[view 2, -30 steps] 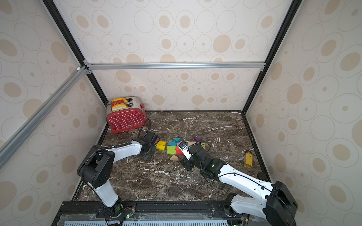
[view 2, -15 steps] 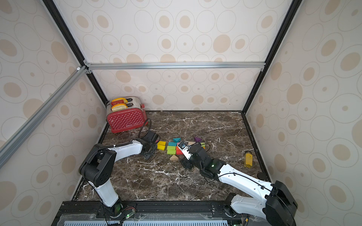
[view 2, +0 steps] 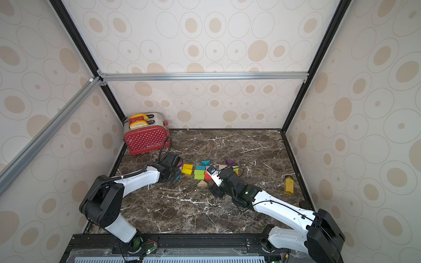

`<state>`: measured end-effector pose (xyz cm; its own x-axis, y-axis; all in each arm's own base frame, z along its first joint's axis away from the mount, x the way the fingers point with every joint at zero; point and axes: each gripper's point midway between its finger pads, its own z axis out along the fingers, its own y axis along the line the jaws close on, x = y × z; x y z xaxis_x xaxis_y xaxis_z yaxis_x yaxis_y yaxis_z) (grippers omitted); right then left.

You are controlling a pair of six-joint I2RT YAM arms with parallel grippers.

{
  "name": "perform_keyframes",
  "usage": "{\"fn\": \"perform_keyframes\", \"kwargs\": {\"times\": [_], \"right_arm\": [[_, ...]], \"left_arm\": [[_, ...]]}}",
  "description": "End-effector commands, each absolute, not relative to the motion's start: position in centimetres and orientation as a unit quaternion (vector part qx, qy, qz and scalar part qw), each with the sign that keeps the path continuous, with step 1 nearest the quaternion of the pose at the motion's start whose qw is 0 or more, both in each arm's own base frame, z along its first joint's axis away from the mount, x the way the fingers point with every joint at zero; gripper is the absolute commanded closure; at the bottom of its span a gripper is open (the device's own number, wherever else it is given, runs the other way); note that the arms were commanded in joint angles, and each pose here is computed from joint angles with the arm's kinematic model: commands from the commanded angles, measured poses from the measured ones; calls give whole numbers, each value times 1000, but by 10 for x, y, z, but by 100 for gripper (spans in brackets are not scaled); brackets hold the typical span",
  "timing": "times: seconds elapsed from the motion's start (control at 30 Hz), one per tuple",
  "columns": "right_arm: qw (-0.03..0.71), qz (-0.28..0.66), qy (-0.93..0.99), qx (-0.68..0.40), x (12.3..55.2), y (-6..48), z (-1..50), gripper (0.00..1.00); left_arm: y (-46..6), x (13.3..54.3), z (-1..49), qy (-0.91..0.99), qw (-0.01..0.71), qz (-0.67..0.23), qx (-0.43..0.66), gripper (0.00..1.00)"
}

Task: Assemble a piece of candy with building blocks
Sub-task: Assemble the building block at the center of the board.

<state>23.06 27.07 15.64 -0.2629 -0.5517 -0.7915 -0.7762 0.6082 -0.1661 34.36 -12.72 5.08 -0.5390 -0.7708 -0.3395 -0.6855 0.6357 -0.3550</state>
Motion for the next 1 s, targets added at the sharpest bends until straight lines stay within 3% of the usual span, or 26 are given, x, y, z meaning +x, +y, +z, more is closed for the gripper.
{"fn": "perform_keyframes", "kwargs": {"times": [0.0, 0.47, 0.97], "right_arm": [[430, 129, 789, -420, 230, 269, 150, 19], [427, 129, 789, -422, 230, 269, 148, 19], [426, 129, 790, -422, 230, 269, 146, 19]], "left_arm": [[-117, 335, 51, 883, 243, -70, -395, 47], [-147, 356, 38, 898, 224, -121, -359, 45], [-149, 374, 40, 910, 234, -104, -326, 43]]}}
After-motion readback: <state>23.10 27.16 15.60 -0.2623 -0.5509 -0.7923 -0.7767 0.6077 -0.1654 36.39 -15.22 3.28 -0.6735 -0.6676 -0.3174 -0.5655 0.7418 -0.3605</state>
